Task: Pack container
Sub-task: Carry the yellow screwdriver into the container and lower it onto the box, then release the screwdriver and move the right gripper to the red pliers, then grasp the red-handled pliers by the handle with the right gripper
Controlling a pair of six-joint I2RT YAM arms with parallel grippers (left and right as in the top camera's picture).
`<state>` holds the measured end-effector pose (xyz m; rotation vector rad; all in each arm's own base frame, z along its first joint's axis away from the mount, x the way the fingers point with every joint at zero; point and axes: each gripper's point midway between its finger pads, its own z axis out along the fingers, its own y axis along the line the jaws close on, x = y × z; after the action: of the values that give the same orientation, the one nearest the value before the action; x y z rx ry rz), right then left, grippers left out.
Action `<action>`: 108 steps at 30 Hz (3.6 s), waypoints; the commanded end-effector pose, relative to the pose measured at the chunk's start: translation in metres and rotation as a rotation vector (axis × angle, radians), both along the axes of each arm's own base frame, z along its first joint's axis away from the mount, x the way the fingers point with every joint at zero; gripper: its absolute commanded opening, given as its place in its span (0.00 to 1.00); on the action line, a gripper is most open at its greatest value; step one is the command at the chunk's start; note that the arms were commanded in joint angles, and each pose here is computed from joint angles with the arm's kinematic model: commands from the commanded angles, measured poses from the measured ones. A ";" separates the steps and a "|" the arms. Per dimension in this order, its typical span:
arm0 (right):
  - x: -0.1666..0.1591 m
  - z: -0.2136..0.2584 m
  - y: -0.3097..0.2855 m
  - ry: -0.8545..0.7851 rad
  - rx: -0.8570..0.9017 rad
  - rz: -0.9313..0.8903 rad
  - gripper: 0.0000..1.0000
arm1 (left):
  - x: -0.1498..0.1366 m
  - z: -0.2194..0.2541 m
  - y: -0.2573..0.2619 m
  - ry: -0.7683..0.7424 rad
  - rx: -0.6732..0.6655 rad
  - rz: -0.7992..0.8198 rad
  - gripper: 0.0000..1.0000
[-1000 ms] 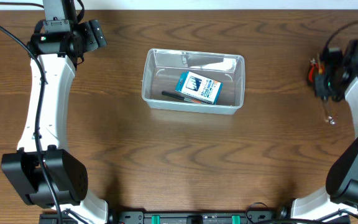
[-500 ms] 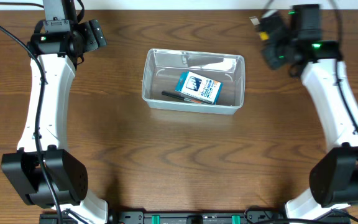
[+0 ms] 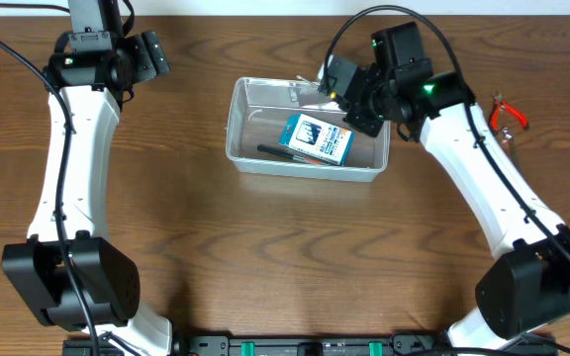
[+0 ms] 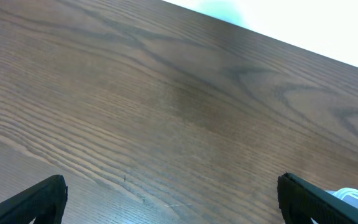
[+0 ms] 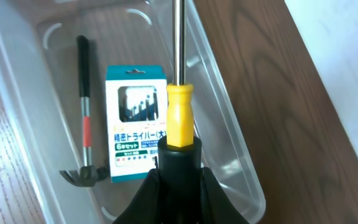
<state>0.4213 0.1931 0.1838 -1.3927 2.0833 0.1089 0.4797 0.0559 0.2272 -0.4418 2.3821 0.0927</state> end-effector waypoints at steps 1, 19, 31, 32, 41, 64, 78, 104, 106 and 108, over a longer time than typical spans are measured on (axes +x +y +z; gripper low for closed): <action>-0.004 -0.017 0.004 0.030 -0.015 0.050 0.01 | 0.002 -0.004 0.004 0.012 0.020 0.003 0.98; -0.004 -0.131 0.015 0.286 -0.033 0.043 0.08 | 0.002 -0.004 0.004 0.012 0.020 0.003 0.98; 0.025 -0.087 0.025 0.224 0.084 -0.110 0.73 | 0.002 -0.004 0.004 0.012 0.020 0.003 0.98; 0.030 -0.075 0.024 0.207 0.094 -0.126 0.74 | 0.002 -0.004 0.004 0.012 0.020 0.003 0.98; 0.076 0.073 -0.091 -0.151 -0.095 -0.584 0.81 | 0.002 -0.004 0.004 0.012 0.020 0.003 0.98; 0.050 -0.033 -0.329 0.237 0.008 -1.228 0.64 | 0.002 -0.004 0.004 0.012 0.020 0.003 0.98; 0.044 -0.154 -0.342 0.483 -0.074 -1.245 0.64 | 0.002 -0.004 0.004 0.012 0.020 0.003 0.98; 0.061 -0.189 -0.349 0.459 -0.061 -1.250 0.54 | 0.002 -0.004 0.004 0.012 0.020 0.003 0.98; 0.062 -0.189 -0.350 0.450 -0.058 -1.251 0.50 | 0.002 -0.004 0.004 0.012 0.020 0.003 0.98; 0.064 -0.189 -0.350 0.443 -0.054 -1.255 0.48 | 0.002 -0.004 0.004 0.012 0.020 0.003 0.98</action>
<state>0.4886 -0.1532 0.0056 0.1160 2.9304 -0.1876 0.4797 0.0559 0.2272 -0.4418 2.3821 0.0927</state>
